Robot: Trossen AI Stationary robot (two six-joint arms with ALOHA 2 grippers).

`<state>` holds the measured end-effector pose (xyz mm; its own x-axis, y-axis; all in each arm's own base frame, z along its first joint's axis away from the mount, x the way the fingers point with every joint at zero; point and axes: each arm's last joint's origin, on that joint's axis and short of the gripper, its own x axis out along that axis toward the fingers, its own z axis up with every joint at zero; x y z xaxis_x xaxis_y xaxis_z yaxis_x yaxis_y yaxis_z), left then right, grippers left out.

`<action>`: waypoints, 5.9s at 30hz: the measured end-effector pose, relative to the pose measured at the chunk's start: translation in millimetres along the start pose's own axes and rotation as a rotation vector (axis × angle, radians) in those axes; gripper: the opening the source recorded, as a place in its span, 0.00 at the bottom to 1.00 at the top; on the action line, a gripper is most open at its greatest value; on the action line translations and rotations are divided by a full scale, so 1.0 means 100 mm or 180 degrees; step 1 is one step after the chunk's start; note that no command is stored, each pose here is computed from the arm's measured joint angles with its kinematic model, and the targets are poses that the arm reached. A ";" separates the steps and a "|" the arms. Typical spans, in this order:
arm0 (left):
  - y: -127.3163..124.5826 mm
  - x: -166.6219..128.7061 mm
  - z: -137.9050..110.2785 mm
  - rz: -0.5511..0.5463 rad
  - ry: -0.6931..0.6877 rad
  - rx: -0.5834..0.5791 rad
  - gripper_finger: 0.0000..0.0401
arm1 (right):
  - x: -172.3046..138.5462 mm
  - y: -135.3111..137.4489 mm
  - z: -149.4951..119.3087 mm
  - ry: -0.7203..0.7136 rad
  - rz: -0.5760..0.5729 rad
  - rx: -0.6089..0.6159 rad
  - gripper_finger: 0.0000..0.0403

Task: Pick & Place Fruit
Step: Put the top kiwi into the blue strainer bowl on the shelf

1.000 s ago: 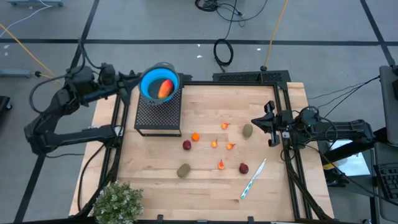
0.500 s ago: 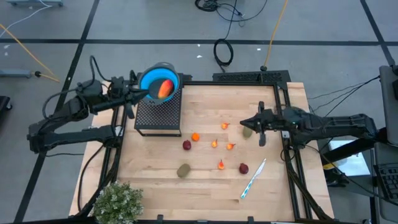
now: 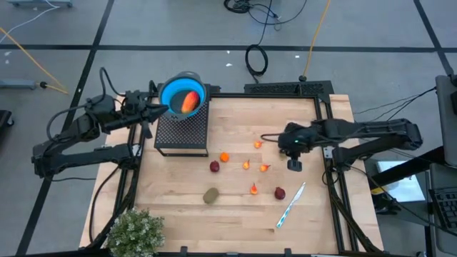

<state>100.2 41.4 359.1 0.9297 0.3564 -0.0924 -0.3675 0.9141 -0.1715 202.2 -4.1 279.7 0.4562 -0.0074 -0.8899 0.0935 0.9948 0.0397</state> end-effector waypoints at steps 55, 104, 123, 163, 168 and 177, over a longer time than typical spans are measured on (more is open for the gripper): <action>-0.01 0.00 -0.01 -0.0137 0.0037 0.0220 0.06 | 0.84 -0.70 -0.38 0.0601 -0.0416 0.4120 0.69; -0.01 0.00 -0.01 -0.0127 0.0036 0.0297 0.06 | 0.96 -0.62 -0.56 0.0861 0.0118 0.1452 0.69; -0.01 0.00 0.00 -0.0100 0.0021 0.0273 0.06 | 1.11 -0.61 -0.67 0.0667 -0.0053 0.1436 0.69; 0.00 0.27 -0.04 -0.0123 0.0223 -0.0070 0.06 | -0.40 -0.54 0.63 -0.3661 0.2115 0.1100 0.50; 0.00 0.27 -0.04 -0.0131 0.0224 -0.0072 0.06 | -0.60 -0.51 0.62 -0.4147 0.2205 0.0823 0.50; -0.01 0.27 -0.04 -0.0235 0.0242 -0.0074 0.06 | -0.65 -0.50 0.60 -0.4209 0.2237 0.0816 0.50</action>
<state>125.4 49.5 352.8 0.9502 0.2717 -0.1525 -0.2992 0.9323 -0.2032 221.4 -59.8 363.1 0.9008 0.2248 0.3716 -0.3910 0.7922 0.4686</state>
